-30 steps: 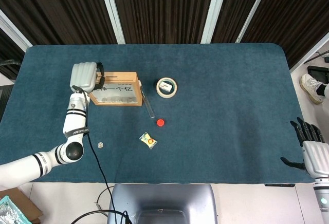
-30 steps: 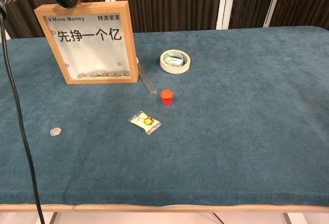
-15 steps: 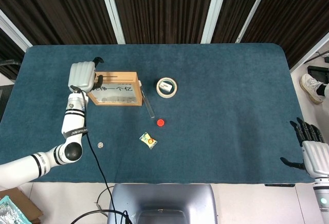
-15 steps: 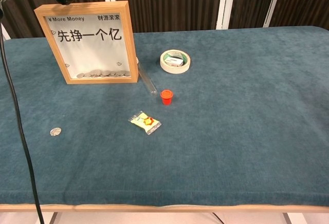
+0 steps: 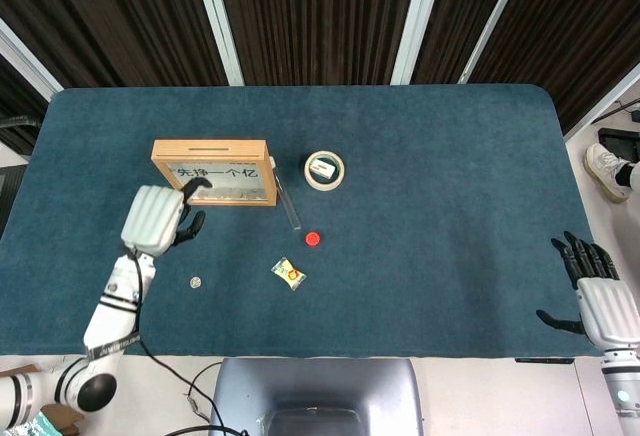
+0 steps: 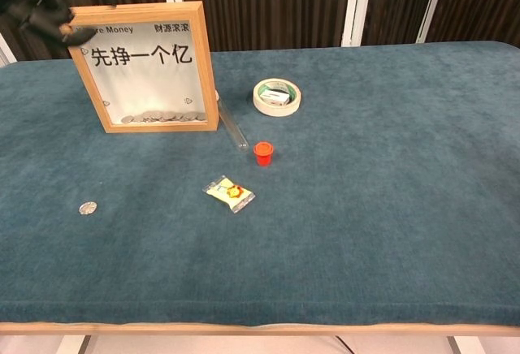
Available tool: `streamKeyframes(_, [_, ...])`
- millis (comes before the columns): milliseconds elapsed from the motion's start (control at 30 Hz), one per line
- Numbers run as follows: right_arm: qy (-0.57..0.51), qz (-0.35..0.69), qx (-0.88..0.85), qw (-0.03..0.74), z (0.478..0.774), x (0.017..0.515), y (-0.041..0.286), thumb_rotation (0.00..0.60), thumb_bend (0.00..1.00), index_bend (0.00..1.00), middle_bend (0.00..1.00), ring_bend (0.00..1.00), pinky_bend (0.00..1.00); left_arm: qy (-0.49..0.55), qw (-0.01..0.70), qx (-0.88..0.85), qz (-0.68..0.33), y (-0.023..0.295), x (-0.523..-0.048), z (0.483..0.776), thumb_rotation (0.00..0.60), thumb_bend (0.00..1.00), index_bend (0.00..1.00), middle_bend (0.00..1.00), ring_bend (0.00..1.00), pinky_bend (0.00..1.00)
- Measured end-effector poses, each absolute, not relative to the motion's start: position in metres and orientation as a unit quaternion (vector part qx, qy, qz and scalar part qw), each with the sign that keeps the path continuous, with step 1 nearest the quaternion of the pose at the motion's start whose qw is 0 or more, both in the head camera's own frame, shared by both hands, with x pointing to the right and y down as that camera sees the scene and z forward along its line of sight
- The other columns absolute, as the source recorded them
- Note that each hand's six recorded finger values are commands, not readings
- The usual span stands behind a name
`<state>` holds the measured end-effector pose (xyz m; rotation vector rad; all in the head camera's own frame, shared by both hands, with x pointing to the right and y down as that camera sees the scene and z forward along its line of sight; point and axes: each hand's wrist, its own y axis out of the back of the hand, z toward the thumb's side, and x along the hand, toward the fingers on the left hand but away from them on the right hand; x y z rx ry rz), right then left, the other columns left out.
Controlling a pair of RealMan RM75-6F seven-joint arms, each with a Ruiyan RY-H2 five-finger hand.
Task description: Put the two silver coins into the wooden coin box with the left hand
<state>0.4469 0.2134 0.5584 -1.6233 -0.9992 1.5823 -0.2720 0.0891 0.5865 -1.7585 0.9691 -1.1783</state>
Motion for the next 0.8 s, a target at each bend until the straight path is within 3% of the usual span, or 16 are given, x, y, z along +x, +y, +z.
streamKeyframes(200, [-0.373,0.598,-0.627,0.331,0.560,0.439,0.217,0.600,0.15,0.00,0.00,0.00,0.00,0.353,0.374,-0.713,-0.476,0.171,-0.307,0.612,0.600,0.40,0.42,1.00,1.00,1.00])
streamKeyframes(400, [-0.365,0.599,-0.630,0.334,0.564,0.436,0.218,0.600,0.15,0.00,0.00,0.00,0.00,0.344,0.343,-0.715,-0.503,0.215,-0.330,0.657,0.600,0.40,0.42,1.00,1.00,1.00])
streamKeyframes(800, [-0.357,0.604,-0.630,0.334,0.568,0.433,0.219,0.600,0.15,0.00,0.00,0.00,0.00,0.344,0.338,-0.703,-0.523,0.257,-0.335,0.715,0.600,0.40,0.42,1.00,1.00,1.00])
